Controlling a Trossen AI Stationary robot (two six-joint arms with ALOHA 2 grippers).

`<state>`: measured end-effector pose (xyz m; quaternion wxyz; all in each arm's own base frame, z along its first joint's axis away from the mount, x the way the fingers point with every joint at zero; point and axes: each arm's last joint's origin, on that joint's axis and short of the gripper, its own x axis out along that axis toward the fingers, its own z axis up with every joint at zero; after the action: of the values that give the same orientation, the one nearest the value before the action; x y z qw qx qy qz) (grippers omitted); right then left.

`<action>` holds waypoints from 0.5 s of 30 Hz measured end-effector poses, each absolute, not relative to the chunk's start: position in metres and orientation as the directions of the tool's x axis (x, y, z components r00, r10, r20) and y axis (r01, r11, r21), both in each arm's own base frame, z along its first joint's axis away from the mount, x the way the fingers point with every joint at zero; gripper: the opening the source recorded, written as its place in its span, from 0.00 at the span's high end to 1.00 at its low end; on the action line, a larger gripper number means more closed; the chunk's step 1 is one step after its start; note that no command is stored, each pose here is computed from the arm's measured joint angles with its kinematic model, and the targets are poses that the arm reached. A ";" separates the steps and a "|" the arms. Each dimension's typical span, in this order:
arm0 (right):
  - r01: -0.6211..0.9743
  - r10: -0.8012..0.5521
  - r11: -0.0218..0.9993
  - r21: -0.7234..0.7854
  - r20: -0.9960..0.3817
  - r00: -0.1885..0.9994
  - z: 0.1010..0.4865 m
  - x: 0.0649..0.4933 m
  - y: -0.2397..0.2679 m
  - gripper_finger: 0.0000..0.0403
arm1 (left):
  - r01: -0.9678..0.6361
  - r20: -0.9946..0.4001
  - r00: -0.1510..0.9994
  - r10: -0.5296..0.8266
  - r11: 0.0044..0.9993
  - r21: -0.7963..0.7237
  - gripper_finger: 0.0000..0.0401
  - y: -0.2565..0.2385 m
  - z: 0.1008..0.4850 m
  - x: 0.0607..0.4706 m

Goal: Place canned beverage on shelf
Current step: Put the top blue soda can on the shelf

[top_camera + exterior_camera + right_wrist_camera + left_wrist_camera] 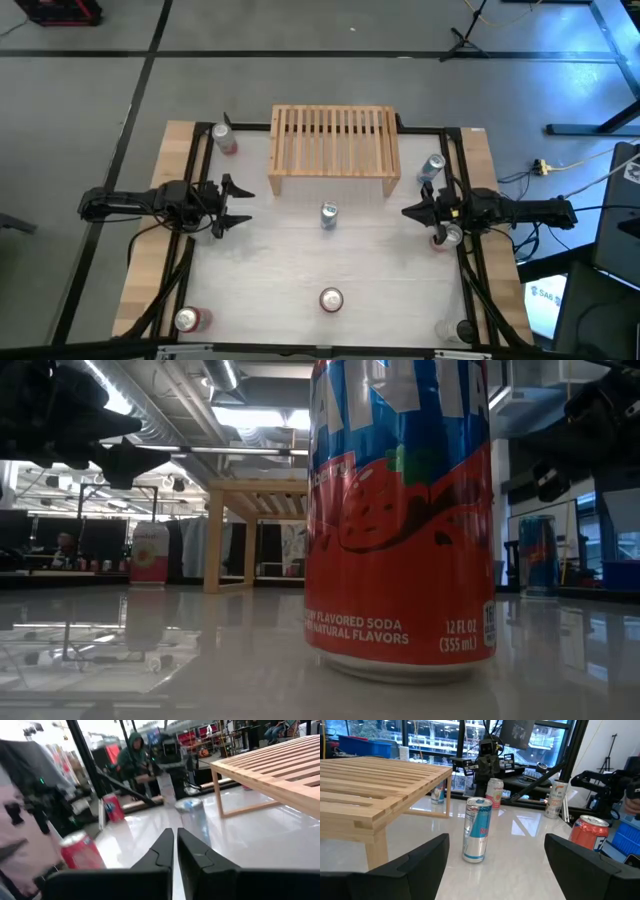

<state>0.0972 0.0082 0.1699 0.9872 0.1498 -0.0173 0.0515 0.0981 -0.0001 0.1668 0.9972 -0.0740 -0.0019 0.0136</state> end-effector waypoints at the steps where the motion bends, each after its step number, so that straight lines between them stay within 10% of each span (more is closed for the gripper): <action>1: -0.114 0.098 0.938 0.327 0.066 0.993 0.171 0.097 0.008 0.96 | -0.026 0.002 1.000 0.027 0.989 -0.147 0.20 0.000 0.167 0.098; 15: 0.035 -0.185 0.831 0.554 0.217 0.959 0.207 0.091 0.000 0.96 | -0.027 0.002 1.000 0.027 0.989 -0.148 0.20 0.000 0.167 0.098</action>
<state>0.0907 -0.0004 0.2074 0.9478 0.2844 -0.1317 -0.0582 0.0981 -0.0001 0.1669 0.9972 -0.0740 -0.0021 0.0135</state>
